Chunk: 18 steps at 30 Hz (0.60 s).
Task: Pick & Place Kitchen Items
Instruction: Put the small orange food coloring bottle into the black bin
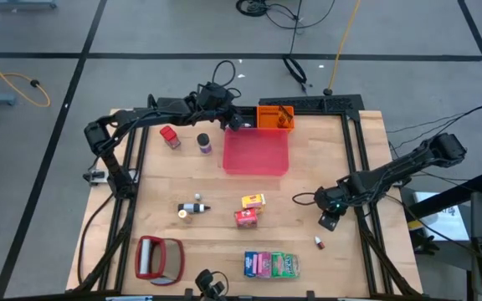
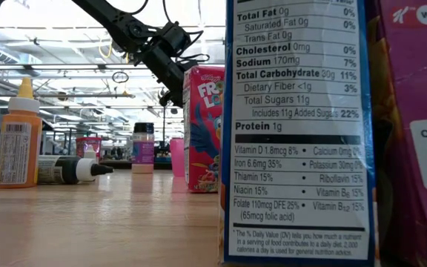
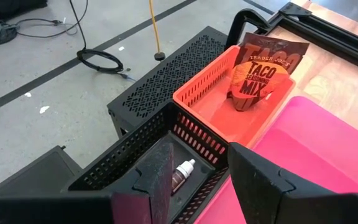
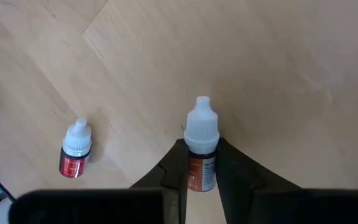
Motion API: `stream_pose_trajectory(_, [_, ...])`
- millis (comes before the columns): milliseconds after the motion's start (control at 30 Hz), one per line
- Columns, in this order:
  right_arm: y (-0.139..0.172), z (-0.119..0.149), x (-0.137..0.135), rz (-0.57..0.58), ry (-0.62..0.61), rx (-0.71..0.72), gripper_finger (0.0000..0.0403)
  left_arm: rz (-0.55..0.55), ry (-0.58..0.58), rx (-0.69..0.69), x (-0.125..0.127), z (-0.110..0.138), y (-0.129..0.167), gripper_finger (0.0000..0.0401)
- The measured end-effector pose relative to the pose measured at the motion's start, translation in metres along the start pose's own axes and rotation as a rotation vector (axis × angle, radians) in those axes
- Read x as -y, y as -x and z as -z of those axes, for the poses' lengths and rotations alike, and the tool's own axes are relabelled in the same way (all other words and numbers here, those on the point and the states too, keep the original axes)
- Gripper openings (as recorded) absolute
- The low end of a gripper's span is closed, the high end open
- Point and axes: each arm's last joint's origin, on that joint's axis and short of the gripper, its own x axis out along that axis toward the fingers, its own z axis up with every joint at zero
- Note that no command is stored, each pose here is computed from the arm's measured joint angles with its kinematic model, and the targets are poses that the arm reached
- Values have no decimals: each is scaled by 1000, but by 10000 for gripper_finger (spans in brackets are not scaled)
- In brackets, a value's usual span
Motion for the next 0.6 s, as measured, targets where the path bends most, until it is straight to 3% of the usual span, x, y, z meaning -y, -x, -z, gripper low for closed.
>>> stream_pose_trajectory(400, [19, -13, -19, -98, -4, 59, 49, 0, 3, 0, 0, 0, 0, 157])
stream_pose_trajectory(600, [45, -28, -32, -161, 19, 197, 49, 1, 8, 1, 0, 0, 0, 157])
